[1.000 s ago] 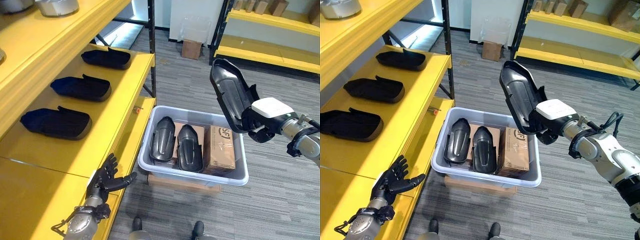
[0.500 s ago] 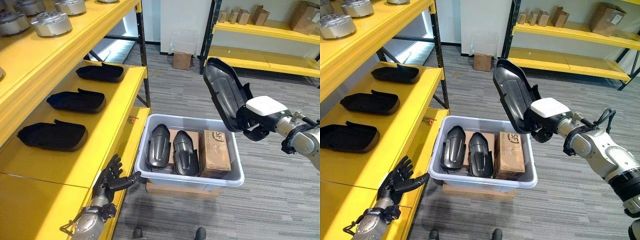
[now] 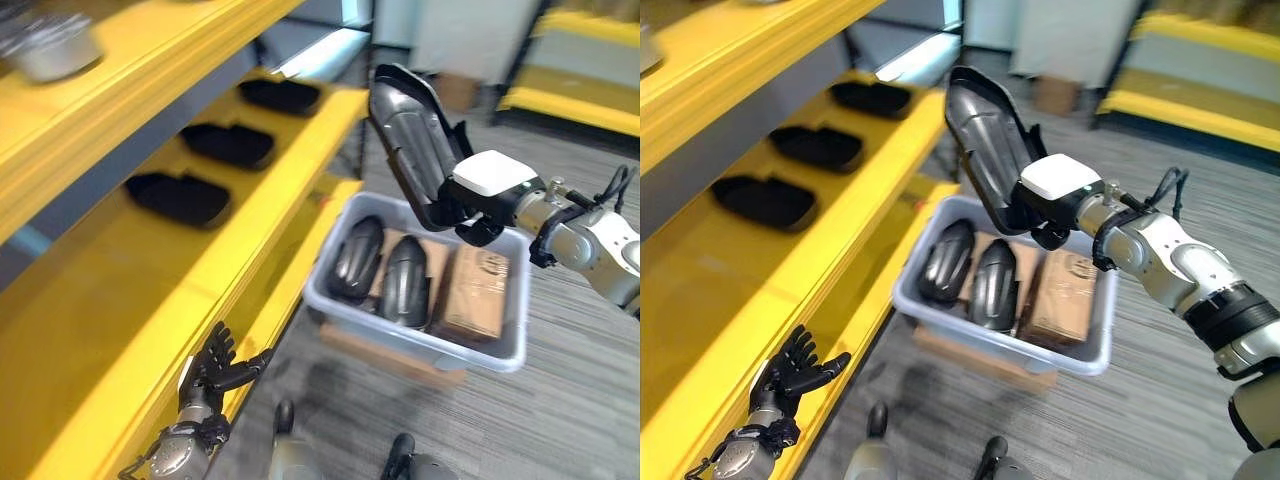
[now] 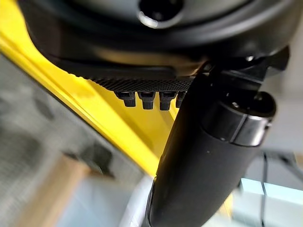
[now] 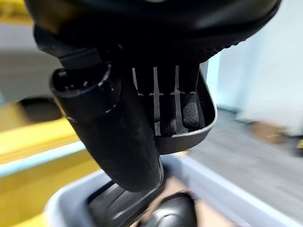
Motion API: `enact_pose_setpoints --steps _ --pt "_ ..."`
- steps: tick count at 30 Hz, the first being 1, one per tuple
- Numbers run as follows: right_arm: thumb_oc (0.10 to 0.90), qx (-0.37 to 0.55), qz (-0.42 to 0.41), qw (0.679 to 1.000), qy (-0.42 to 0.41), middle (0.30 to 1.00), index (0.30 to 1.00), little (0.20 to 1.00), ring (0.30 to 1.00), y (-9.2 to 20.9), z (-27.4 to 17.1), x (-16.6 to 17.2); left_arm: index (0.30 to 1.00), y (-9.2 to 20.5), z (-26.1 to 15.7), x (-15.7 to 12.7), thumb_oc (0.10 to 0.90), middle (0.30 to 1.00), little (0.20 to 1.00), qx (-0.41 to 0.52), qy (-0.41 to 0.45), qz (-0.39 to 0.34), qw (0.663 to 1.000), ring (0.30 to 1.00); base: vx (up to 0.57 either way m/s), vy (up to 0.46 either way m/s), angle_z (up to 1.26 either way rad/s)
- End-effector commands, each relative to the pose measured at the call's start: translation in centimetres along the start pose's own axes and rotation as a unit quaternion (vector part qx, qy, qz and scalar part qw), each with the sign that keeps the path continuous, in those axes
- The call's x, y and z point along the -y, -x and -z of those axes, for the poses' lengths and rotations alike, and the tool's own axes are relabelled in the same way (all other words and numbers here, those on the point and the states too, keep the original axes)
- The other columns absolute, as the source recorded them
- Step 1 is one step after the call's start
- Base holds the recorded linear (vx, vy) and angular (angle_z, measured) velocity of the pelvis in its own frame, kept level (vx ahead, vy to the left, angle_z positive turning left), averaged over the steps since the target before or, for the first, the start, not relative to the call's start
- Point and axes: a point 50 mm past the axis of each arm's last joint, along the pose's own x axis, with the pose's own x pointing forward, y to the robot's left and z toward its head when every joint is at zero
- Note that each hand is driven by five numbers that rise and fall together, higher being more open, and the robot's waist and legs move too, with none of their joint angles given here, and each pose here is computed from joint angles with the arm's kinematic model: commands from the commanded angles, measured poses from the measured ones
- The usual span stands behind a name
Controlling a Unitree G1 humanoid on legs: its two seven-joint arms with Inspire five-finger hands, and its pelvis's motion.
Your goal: Move parts from the plastic box to the shelf.
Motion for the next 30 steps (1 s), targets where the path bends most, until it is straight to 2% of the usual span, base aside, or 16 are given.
enact_pose_setpoints --steps 1,8,15,30 --pt "0.400 0.020 0.174 0.985 0.006 0.300 0.300 0.300 0.300 -0.1 -0.8 7.2 1.000 -1.3 -5.2 1.5 0.900 1.000 1.000 0.124 -0.016 0.043 0.991 1.000 -0.01 -0.049 1.18" --pt "0.400 -0.004 0.174 0.984 -0.027 0.300 0.300 0.300 0.300 1.4 0.3 5.7 1.000 -1.6 -5.2 3.0 0.900 1.000 1.000 0.128 -0.027 0.071 0.989 1.000 0.04 0.096 0.82" --pt "0.400 -0.037 0.164 0.984 -0.054 0.300 0.300 0.300 0.300 2.7 1.8 4.0 1.000 -1.5 -5.0 3.1 0.900 1.000 1.000 0.123 -0.042 0.083 0.988 1.000 0.05 0.168 0.34" --pt "0.400 -0.033 0.150 0.985 -0.075 0.300 0.300 0.300 0.300 1.5 1.0 2.6 1.000 -1.4 -5.7 2.5 0.900 1.000 1.000 0.141 -0.044 0.060 0.987 1.000 0.02 0.130 0.19"
